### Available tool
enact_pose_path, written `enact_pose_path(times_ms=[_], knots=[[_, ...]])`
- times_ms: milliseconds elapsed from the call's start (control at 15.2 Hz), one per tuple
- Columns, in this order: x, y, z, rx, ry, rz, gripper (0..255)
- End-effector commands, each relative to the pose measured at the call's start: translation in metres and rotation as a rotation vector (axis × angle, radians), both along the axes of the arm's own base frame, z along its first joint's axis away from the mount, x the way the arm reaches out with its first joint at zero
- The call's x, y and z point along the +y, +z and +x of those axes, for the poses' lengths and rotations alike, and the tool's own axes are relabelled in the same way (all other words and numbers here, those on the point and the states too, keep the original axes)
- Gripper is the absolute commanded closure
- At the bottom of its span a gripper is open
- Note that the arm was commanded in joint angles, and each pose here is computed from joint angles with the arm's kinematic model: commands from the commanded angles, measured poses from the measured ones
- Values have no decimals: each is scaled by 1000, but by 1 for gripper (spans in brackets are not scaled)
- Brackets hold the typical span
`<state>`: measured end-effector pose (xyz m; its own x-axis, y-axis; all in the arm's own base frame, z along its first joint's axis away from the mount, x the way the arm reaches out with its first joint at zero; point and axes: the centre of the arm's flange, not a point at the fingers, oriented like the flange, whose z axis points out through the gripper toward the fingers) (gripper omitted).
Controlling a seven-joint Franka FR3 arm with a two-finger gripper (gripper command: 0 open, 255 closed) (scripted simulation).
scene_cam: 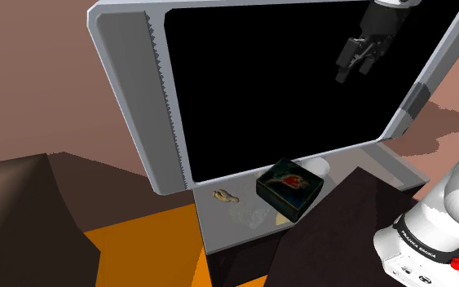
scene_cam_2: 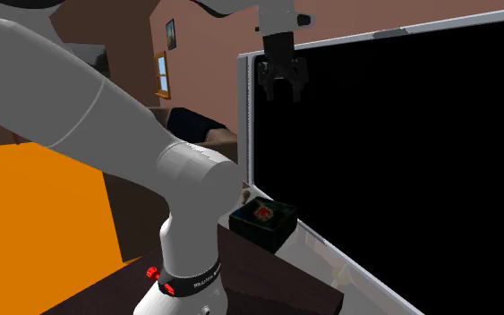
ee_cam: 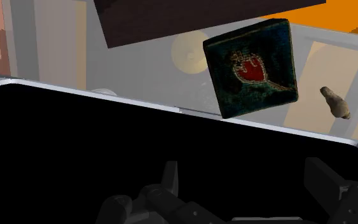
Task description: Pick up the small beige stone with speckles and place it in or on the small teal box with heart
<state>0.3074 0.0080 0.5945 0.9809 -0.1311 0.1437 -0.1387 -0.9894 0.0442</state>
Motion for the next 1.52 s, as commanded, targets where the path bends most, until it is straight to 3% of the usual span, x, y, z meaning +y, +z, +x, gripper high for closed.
enact_pose_path(times_ms=[0,1452], knots=[[0,0,0,0,0,0,0],[146,-220,125,70,262,-19,0]])
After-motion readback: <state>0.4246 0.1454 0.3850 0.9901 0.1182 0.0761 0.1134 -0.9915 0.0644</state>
